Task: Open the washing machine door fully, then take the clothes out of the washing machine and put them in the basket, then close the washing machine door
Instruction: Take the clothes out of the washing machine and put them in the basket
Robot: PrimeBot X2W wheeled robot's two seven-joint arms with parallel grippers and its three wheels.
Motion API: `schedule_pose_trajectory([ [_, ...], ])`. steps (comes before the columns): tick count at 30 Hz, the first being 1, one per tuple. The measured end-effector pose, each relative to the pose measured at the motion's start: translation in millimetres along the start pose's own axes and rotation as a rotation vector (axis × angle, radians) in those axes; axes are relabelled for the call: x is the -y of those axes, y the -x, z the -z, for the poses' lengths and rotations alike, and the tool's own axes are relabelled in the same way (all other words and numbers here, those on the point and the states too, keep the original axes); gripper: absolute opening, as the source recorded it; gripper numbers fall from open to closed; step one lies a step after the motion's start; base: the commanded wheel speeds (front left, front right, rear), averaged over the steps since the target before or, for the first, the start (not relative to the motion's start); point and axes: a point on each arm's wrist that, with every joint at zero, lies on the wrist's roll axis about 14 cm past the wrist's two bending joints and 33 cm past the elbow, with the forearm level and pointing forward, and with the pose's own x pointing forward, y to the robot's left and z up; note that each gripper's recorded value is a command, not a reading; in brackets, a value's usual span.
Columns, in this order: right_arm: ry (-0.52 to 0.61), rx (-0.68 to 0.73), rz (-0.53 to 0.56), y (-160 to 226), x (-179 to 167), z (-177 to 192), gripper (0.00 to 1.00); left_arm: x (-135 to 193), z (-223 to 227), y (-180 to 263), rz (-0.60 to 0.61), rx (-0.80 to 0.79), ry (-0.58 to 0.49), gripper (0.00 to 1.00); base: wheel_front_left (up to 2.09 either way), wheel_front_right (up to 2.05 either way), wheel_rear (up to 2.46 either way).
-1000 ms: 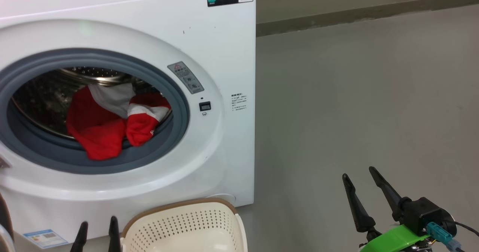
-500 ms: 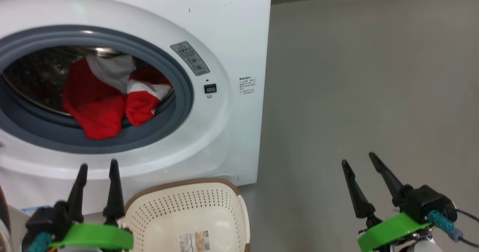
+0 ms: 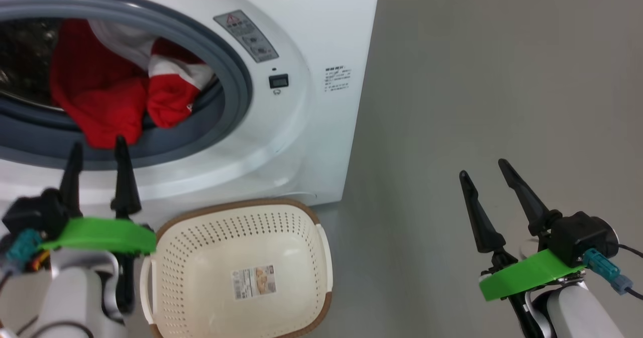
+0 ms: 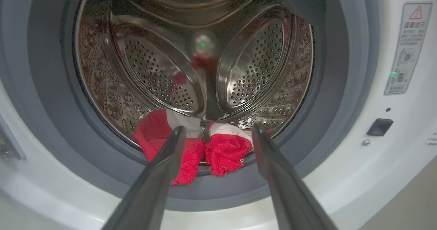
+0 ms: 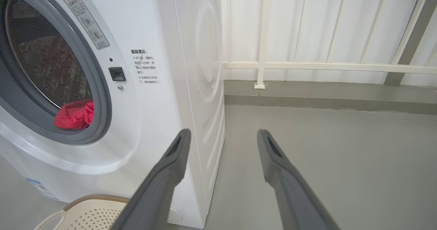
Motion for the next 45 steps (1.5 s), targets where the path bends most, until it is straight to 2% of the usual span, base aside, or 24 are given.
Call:
schedule_pose_trajectory([
  [12,0.0,-0.056,0.013,-21,9,26,1.0,-7,24,-67,-0.025,-0.063,-0.017,1.0,0.0,0.0,0.0],
  [25,-0.007,-0.103,0.03,-31,17,47,1.0,-22,76,-105,-0.079,-0.243,-0.064,1.0,0.0,0.0,0.0],
  [28,-0.008,-0.119,0.033,-30,18,53,1.0,-22,82,-113,-0.079,-0.272,-0.094,1.0,0.0,0.0,0.0],
  [36,-0.004,-0.137,0.041,-31,23,60,1.0,-42,104,-119,-0.099,-0.398,-0.284,1.0,0.0,0.0,0.0],
  [45,-0.004,-0.149,0.035,-32,21,64,1.0,-46,126,-118,-0.097,-0.505,-0.342,1.0,0.0,0.0,0.0],
])
